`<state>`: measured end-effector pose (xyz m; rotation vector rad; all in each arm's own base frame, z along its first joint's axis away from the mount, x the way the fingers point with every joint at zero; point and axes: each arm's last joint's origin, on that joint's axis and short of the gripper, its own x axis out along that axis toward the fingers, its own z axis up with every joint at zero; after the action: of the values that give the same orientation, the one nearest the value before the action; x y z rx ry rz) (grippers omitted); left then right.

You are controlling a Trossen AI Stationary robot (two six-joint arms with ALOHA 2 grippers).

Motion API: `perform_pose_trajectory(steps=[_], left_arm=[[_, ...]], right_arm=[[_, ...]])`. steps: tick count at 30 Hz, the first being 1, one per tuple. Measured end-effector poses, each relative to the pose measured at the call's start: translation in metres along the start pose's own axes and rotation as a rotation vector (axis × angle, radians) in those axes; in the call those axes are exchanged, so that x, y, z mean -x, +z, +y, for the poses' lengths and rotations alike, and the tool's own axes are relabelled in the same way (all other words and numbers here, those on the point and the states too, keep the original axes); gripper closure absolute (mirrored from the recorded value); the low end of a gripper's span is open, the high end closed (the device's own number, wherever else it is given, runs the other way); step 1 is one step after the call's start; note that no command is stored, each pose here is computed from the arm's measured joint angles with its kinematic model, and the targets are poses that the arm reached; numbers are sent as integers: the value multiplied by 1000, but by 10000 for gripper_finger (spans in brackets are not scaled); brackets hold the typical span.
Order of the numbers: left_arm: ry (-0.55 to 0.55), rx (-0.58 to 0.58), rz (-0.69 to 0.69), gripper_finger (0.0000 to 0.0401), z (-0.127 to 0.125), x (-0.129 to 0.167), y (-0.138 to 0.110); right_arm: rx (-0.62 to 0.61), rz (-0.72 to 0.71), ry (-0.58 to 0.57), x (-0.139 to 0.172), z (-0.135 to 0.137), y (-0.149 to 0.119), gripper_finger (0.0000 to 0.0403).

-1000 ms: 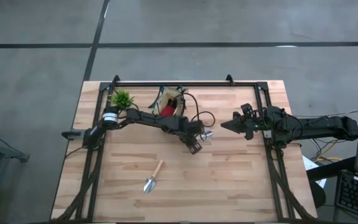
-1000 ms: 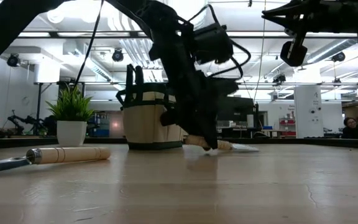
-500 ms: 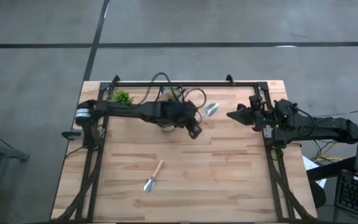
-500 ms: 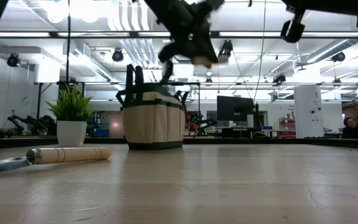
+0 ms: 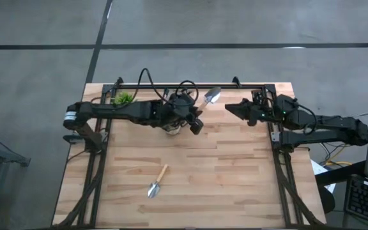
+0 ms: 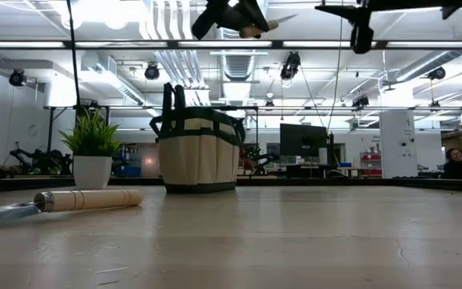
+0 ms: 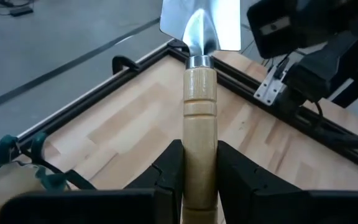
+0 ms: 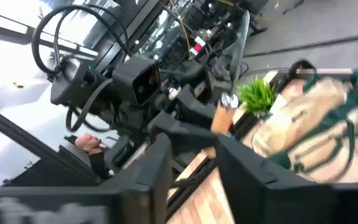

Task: Pick & Place Garden tools in Gardening bag
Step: Put the top brown trowel into the green gardening bag

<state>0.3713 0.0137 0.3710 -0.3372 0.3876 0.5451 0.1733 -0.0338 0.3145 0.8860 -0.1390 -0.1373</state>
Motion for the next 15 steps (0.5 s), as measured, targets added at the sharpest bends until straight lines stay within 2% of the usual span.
perform_pose_trajectory(steps=[4, 7, 11, 15], left_arm=[[-12, -3, -7, 332, -5, 3, -1], [-13, -12, -12, 332, -9, 6, -3], [-5, -27, -20, 332, -13, 8, -5], [14, -37, -30, 332, -13, 8, -5]], right_arm=[[22, -24, -22, -12, 4, 11, 220], [25, -53, -44, -19, 6, 20, 195], [53, -50, -78, -27, 5, 27, 187], [50, 8, -75, -35, 2, 28, 195]])
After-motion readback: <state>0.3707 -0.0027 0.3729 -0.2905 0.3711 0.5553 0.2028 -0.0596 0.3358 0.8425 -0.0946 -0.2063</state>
